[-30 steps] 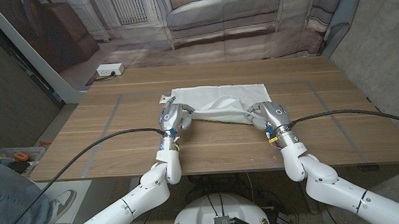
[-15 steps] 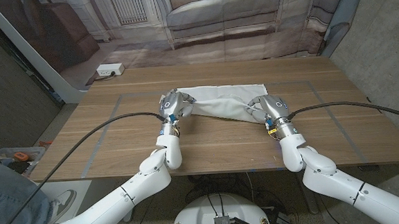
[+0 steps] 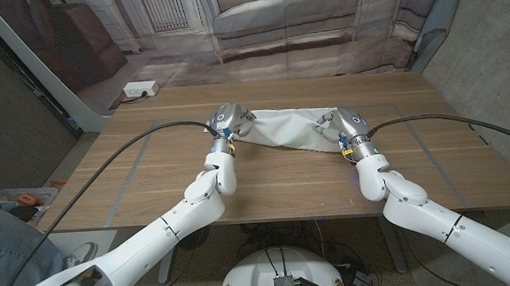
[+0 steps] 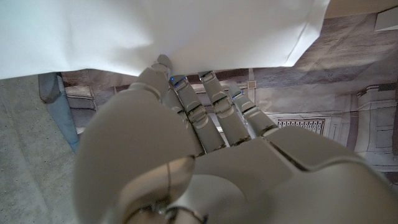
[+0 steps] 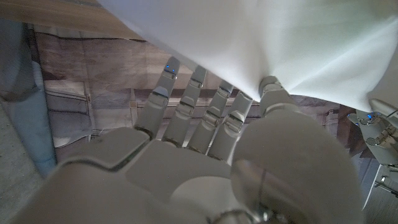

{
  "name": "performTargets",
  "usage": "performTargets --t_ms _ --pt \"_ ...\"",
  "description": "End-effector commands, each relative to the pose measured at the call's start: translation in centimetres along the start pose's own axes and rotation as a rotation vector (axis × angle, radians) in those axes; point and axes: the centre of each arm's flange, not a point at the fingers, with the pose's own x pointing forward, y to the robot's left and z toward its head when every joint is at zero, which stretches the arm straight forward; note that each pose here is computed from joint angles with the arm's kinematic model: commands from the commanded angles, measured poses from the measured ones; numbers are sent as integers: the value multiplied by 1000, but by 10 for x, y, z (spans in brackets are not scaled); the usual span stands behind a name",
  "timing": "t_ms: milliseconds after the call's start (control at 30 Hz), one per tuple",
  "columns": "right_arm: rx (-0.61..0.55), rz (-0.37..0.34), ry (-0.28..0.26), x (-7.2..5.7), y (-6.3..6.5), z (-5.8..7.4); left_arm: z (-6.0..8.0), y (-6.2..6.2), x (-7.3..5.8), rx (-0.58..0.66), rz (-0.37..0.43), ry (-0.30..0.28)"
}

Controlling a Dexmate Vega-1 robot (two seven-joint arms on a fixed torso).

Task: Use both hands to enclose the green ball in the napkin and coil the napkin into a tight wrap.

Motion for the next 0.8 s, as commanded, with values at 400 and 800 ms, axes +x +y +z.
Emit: performTargets --t_ms 400,800 --pt "-1 61 29 65 0 -6 12 2 79 -12 22 48" --pt "-14 63 30 91 8 -5 3 -11 109 48 30 104"
